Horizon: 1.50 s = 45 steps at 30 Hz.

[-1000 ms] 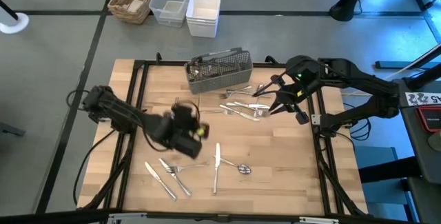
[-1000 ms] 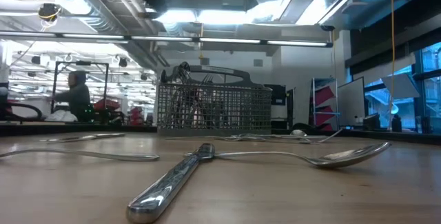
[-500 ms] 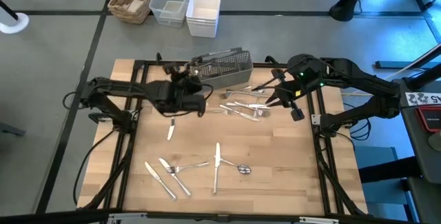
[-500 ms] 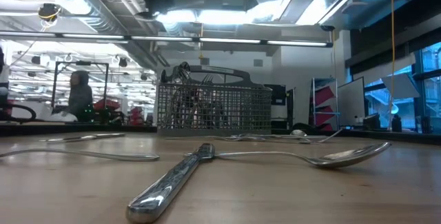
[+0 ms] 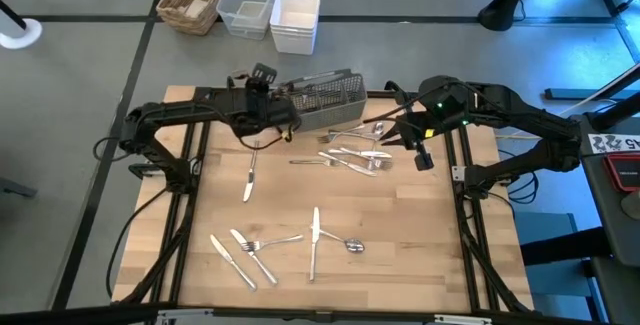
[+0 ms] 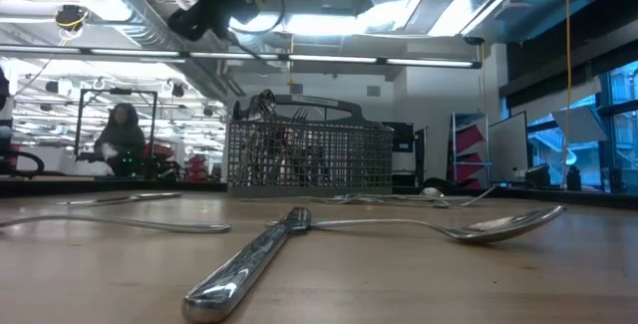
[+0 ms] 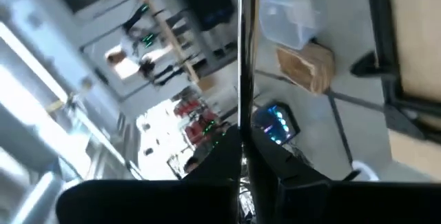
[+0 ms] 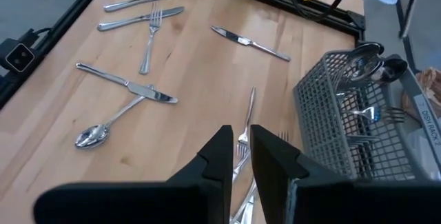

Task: Sort silverware
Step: Put the silver spoon into the silverware rack

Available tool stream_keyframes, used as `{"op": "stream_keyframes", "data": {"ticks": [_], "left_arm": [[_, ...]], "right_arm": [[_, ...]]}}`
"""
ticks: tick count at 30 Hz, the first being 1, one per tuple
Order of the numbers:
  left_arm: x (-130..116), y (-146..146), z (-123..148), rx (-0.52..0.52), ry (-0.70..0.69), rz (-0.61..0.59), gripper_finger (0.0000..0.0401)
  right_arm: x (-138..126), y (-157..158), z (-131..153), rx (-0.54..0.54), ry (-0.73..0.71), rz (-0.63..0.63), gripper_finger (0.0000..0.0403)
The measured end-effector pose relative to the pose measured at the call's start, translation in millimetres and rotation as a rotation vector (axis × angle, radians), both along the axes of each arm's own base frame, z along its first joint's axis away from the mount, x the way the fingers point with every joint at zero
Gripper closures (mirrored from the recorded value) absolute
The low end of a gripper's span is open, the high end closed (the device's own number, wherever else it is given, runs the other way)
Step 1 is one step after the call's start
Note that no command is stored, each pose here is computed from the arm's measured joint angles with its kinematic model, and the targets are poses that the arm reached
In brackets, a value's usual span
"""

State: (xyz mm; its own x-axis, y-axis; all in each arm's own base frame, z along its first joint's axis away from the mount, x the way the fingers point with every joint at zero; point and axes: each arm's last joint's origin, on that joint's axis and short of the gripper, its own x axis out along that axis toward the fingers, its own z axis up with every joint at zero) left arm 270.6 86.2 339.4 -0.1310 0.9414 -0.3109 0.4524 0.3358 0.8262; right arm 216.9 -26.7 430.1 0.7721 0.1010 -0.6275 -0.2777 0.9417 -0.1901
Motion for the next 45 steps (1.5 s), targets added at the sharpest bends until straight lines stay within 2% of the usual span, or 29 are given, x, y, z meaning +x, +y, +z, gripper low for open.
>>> {"op": "stream_keyframes", "data": {"ticks": [6,11,15,19,28,35,45], "left_arm": [[-2,9,-4,-0.179,0.122,-0.064,0.0395],[0,18,-4,-0.201,0.197,-0.11,0.0397],[3,24,-9,-0.265,0.272,-0.162,0.0393],[10,32,-19,-0.296,0.393,-0.183,0.0397],[29,48,-48,-0.322,0.495,-0.174,0.039],[33,48,-55,-0.348,0.468,-0.169,0.0373],[35,44,-56,-0.355,0.375,-0.148,0.0299]], "right_arm": [[0,0,0,0.003,0.001,-0.002,0.035],[0,0,0,0.002,0.001,-0.002,0.035],[0,0,0,0.002,0.001,-0.001,0.035],[0,0,0,0.002,0.002,-0.001,0.035],[0,0,0,0.002,0.002,-0.001,0.035],[0,0,0,0.003,0.003,0.0,0.035],[0,0,0,0.003,0.004,0.0,0.035]]}}
